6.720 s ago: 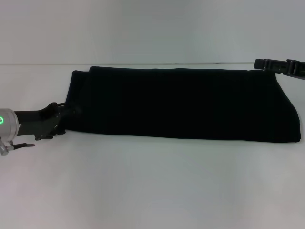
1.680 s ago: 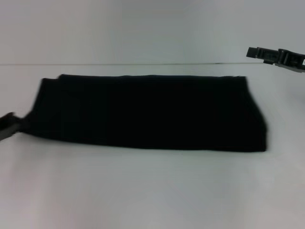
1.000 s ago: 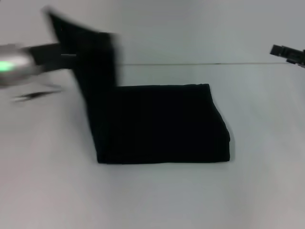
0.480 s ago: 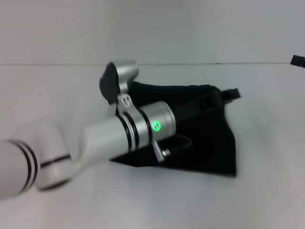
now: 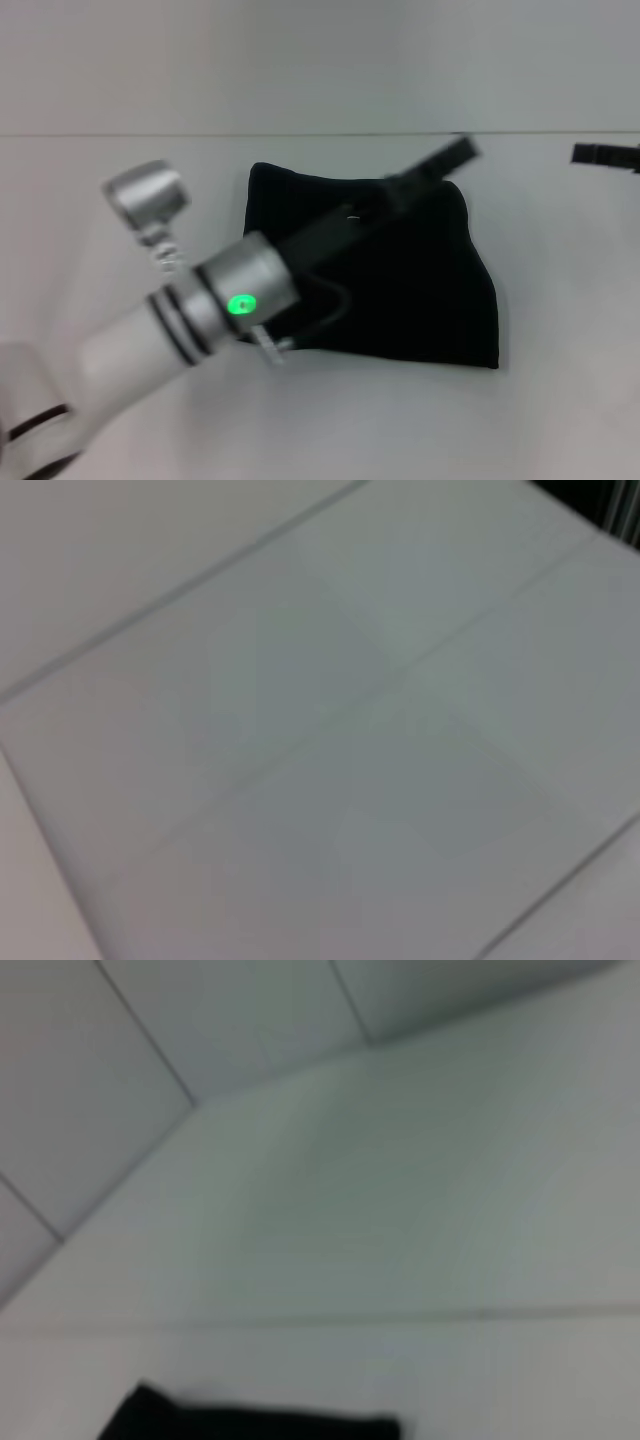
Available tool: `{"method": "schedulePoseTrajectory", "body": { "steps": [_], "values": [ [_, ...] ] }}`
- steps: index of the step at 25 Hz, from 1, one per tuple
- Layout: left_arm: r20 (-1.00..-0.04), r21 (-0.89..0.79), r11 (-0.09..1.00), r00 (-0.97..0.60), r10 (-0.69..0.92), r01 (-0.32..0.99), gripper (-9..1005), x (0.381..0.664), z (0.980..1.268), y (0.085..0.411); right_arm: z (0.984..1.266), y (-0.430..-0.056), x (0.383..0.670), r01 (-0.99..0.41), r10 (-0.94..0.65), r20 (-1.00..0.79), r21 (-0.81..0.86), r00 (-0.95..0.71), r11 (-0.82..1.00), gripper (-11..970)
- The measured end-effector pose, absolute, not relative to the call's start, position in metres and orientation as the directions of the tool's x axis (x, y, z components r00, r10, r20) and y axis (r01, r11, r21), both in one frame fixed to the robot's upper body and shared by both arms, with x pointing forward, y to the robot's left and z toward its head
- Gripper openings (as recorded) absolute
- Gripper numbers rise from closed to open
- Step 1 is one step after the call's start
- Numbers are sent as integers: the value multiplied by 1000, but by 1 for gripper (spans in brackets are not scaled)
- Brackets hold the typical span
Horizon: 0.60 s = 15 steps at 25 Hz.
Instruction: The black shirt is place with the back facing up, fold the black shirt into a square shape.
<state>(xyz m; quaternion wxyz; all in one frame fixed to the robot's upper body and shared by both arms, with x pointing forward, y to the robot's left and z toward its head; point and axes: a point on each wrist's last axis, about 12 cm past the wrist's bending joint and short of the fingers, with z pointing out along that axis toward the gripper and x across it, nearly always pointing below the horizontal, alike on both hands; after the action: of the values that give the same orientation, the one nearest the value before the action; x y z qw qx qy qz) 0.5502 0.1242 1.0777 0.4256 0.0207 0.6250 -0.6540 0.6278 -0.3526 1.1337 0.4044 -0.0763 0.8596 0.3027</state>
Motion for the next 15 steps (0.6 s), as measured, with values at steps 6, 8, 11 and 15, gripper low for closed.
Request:
{"method": "schedulePoseTrajectory", "body": {
  "steps": [6, 8, 11, 15],
  "values": [
    [-637, -749, 246, -567, -522, 615, 657, 554, 1077, 189, 1135, -329, 639, -341, 77, -649, 493, -757, 800, 861],
    [-663, -733, 290, -553, -504, 615, 696, 557, 1079, 205, 1132, -323, 640, -333, 87, -638, 509, -765, 794, 860],
    [-706, -702, 358, -541, -456, 615, 734, 561, 1082, 228, 1130, -319, 640, -320, 104, -626, 527, -773, 787, 860],
    [-726, -688, 434, -565, -392, 582, 724, 565, 1083, 253, 1129, -320, 639, -302, 132, -617, 547, -776, 781, 859]
  ]
}}
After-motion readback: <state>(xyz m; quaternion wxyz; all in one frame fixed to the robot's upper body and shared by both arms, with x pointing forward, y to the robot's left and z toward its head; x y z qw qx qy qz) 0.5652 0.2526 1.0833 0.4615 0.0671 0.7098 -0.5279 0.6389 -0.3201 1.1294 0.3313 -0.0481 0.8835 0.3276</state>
